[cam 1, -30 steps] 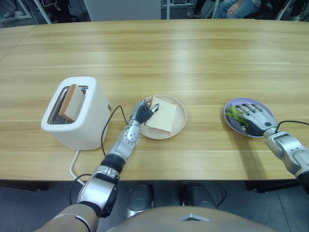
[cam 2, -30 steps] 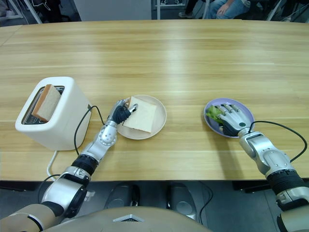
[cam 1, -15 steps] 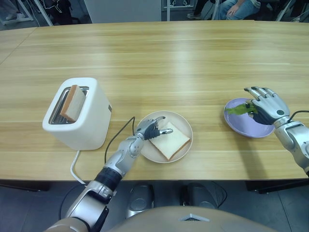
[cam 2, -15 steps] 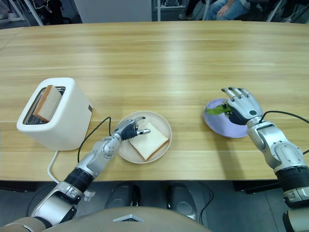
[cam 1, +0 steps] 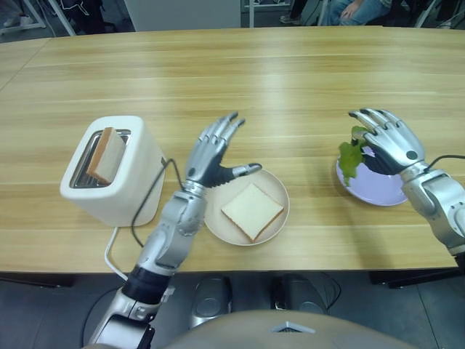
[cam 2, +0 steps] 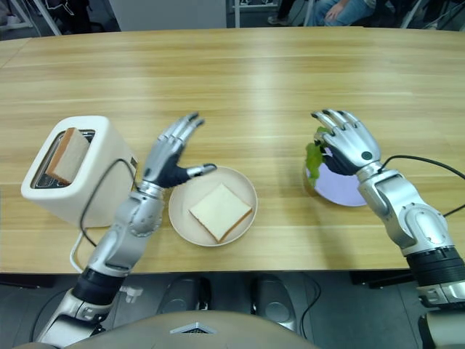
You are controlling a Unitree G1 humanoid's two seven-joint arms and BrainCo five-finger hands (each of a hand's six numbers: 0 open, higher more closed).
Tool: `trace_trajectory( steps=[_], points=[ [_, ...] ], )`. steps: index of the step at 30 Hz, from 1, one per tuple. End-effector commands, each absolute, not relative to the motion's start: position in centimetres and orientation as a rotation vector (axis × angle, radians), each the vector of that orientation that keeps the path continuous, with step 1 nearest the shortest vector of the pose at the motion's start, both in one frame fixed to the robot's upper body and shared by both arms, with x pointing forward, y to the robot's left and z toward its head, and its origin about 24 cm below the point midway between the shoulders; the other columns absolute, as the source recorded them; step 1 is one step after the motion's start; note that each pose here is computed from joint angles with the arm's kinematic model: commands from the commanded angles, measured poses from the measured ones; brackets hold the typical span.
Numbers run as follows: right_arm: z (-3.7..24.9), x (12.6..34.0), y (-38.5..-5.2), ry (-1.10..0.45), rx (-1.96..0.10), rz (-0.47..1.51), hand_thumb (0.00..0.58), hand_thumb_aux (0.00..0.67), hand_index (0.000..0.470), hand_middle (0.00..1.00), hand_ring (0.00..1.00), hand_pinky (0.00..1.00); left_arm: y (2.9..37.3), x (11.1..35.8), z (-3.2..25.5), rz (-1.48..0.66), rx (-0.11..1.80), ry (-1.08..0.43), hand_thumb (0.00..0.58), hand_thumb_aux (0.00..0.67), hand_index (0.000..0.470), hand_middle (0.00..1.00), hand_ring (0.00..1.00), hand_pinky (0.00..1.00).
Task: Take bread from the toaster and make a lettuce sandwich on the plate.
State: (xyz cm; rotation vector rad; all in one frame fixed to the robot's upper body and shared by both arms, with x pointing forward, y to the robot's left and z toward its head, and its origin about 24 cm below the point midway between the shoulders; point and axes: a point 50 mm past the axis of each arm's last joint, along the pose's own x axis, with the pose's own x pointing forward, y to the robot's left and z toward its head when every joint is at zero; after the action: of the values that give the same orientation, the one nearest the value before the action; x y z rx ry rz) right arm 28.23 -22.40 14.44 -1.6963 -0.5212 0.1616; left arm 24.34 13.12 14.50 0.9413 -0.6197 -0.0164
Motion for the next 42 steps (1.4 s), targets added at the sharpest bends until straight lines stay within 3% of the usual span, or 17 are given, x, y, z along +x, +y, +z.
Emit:
trace_trajectory(
  steps=[1,7,12,16,24,31,32,33,34,35,42],
  points=[
    [15.9,28.5,-19.5,-0.637,-1.65,0.189,0.58,0.67,0.46,0.0,0.0,0.0,15.6,22.9,17.3,0.111,0.929,-0.695,0.0,0.0,0.0,0.0,0.0,0.0],
    [17.2,28.6,-15.3,-0.764,-1.541,0.209,0.58,0.67,0.46,0.0,0.0,0.0,20.3,21.0,19.0,0.281,1.035,-0.652,0.0,0.0,0.0,0.0,0.0,0.0],
    [17.6,27.9,-12.2,-0.828,-1.42,0.239,0.58,0.67,0.46,0.0,0.0,0.0,25.2,19.9,18.1,0.394,1.146,-0.455,0.0,0.0,0.0,0.0,0.0,0.0],
    [16.3,27.1,-9.6,-0.836,-1.328,0.326,0.58,0.67,0.46,0.0,0.0,0.0,29.0,19.4,15.7,0.429,1.256,-0.218,0.0,0.0,0.0,0.0,0.0,0.0],
    [14.1,25.7,-5.7,-0.85,-1.204,0.486,0.58,0.67,0.46,0.0,0.0,0.0,32.5,19.4,11.5,0.409,1.394,0.136,0.0,0.0,0.0,0.0,0.0,0.0],
    [12.2,24.7,-3.9,-0.845,-1.185,0.583,0.58,0.67,0.46,0.0,0.0,0.0,33.3,20.4,9.8,0.408,1.416,0.232,0.0,0.0,0.0,0.0,0.0,0.0],
    [12.0,24.6,-3.8,-0.843,-1.185,0.592,0.58,0.67,0.46,0.0,0.0,0.0,33.2,20.6,9.7,0.407,1.409,0.232,0.045,0.026,0.018,0.0,0.0,0.0],
    [11.7,24.6,-3.7,-0.84,-1.188,0.598,0.58,0.67,0.46,0.0,0.0,0.0,33.1,20.8,9.7,0.399,1.402,0.229,0.363,0.26,0.179,0.0,0.0,0.0],
    [11.3,24.5,-3.7,-0.833,-1.197,0.607,0.58,0.67,0.46,0.0,0.0,0.0,32.9,21.0,9.7,0.392,1.388,0.217,0.512,0.441,0.303,0.0,0.0,0.0],
    [10.9,24.5,-3.8,-0.826,-1.203,0.616,0.58,0.67,0.46,0.0,0.0,0.0,32.7,21.1,9.7,0.388,1.382,0.204,0.58,0.67,0.46,0.0,0.0,0.0],
    [6.8,25.4,-5.8,-0.715,-1.315,0.644,0.58,0.67,0.46,0.0,0.0,0.0,31.4,21.8,10.6,0.367,1.342,0.101,0.58,0.67,0.46,0.0,0.0,0.0]
  ],
)
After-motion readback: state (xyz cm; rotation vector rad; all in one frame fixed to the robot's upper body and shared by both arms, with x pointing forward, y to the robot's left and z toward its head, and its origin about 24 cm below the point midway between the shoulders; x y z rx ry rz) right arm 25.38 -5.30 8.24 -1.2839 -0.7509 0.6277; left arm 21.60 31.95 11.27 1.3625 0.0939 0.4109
